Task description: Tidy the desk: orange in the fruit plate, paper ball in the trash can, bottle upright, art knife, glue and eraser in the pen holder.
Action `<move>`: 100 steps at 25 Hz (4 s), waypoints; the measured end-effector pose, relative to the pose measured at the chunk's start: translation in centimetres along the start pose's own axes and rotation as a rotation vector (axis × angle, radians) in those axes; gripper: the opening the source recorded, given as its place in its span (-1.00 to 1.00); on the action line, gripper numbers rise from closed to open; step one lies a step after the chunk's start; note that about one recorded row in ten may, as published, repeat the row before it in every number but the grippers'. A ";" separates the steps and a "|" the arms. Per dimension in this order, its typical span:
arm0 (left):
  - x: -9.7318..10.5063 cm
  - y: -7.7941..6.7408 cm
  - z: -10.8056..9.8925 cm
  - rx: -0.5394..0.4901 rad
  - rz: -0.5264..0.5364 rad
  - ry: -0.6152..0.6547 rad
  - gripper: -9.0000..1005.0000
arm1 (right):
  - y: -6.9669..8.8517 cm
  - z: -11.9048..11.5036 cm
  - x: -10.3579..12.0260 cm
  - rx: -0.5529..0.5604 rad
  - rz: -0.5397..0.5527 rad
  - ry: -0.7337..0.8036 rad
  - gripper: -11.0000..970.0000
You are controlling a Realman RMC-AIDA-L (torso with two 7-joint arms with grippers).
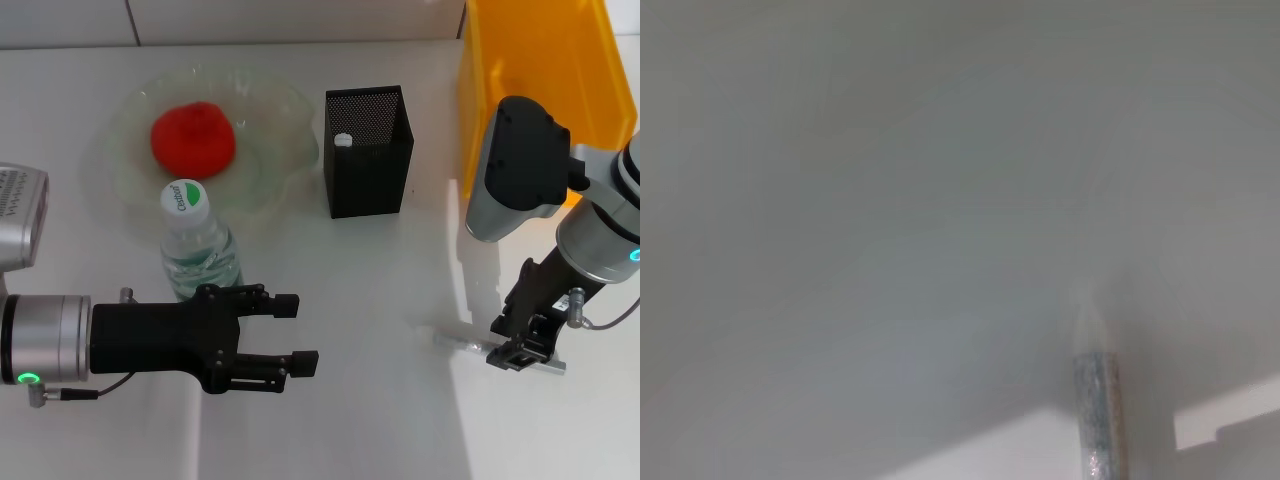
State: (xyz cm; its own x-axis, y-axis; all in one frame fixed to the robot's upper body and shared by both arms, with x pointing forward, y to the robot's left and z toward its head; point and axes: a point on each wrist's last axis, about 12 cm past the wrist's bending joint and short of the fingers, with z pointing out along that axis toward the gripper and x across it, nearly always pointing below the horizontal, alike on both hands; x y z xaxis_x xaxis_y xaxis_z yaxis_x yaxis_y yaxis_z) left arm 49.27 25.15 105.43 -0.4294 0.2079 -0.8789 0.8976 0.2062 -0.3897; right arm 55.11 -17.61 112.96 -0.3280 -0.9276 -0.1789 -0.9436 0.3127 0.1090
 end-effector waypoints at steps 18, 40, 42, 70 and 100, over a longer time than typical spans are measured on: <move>0.0 0.0 0.0 0.004 0.001 -0.002 0.59 | 0.5 0.8 -0.6 0.021 -0.022 0.024 -0.37; 0.2 -0.1 -0.1 -0.001 -0.004 -0.004 0.59 | 0.3 -1.1 0.3 0.071 -0.003 -0.048 -0.70; 0.3 -0.2 -0.1 -0.001 -0.006 -0.006 0.59 | -0.4 -2.6 1.2 0.097 0.032 -0.121 -0.70; 0.3 -0.3 0.0 0.004 0.002 -0.013 0.59 | -5.6 2.3 1.6 0.264 0.208 -1.442 -0.65; 2.2 -4.2 -5.5 0.033 0.035 -0.176 0.59 | 3.2 3.1 10.3 -0.365 -0.067 -1.188 0.33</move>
State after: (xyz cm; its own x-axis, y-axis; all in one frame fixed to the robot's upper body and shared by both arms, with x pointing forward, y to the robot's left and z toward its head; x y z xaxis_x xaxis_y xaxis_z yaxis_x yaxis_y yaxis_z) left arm 44.06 29.96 106.67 -0.3763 0.0437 -0.9254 0.9156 0.1701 -0.3643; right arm 48.58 -25.47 108.44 -0.2973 -0.1209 -0.9471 -0.9546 0.0201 0.2971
